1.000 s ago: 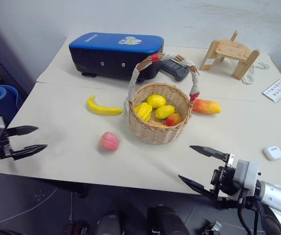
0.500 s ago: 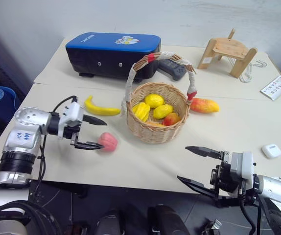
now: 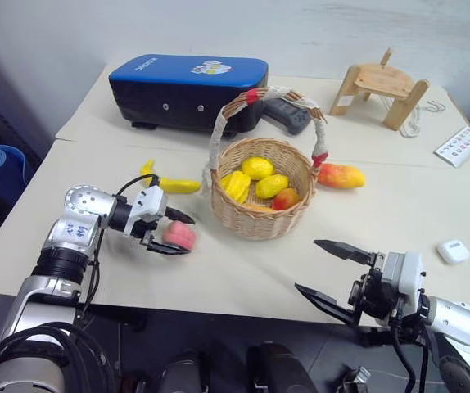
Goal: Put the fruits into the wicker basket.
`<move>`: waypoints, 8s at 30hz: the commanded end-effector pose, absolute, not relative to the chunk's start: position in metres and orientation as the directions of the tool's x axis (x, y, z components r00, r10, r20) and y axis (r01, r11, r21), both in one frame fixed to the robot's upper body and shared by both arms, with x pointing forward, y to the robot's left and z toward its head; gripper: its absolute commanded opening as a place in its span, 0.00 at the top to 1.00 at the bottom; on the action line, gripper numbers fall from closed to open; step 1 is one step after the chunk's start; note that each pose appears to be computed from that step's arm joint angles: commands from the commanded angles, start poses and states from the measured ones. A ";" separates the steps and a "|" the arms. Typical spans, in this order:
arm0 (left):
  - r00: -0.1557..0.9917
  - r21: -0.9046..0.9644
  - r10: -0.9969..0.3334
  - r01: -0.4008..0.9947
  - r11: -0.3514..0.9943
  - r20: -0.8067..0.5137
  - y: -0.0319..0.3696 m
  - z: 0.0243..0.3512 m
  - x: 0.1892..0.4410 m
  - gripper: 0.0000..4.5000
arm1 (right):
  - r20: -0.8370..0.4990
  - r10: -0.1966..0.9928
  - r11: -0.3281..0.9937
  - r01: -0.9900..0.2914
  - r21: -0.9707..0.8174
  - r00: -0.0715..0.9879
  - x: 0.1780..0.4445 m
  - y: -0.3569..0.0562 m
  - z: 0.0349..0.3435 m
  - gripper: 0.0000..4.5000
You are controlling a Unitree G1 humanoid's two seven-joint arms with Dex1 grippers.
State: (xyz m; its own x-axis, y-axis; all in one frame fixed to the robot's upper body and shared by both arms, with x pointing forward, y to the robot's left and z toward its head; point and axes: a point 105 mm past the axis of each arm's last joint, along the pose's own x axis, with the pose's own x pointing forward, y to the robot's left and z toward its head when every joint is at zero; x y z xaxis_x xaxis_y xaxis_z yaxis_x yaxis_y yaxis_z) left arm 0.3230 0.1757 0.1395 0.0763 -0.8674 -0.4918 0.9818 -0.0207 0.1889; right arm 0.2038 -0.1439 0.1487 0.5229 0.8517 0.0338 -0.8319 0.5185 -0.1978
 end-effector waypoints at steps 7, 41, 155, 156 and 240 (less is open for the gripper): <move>0.011 0.304 -0.994 0.952 -0.022 -0.106 0.123 0.250 0.298 0.49 | 0.182 0.738 0.675 -0.711 -0.197 0.650 0.212 -0.160 0.175 0.00; 0.739 0.256 -0.661 0.669 0.698 -0.132 0.316 0.179 0.300 0.01 | 0.200 0.802 0.596 -0.741 -0.309 0.563 0.211 -0.151 0.177 0.00; -0.062 0.179 -0.995 0.983 -0.048 0.078 0.128 0.277 0.297 0.00 | 0.103 0.217 0.929 -0.172 -0.328 0.971 0.176 -0.305 0.157 0.00; -0.031 0.164 -0.998 0.986 -0.020 0.064 0.138 0.274 0.295 0.00 | 0.093 0.219 0.926 -0.177 -0.333 0.971 0.175 -0.306 0.154 0.00; 0.177 0.192 -0.982 0.964 0.186 0.063 0.174 0.234 0.311 0.00 | -0.127 0.742 0.605 -0.740 -0.293 0.658 0.319 -0.072 0.257 0.38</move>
State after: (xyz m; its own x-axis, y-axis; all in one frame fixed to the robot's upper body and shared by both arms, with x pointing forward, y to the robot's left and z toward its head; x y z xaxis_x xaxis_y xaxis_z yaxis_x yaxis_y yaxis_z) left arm 0.3148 0.1750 0.2237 0.1799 -0.9830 0.0379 0.9709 0.1836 0.1538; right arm 0.3049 -0.0671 0.2510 0.5671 0.8096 -0.1516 -0.8132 0.5213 -0.2587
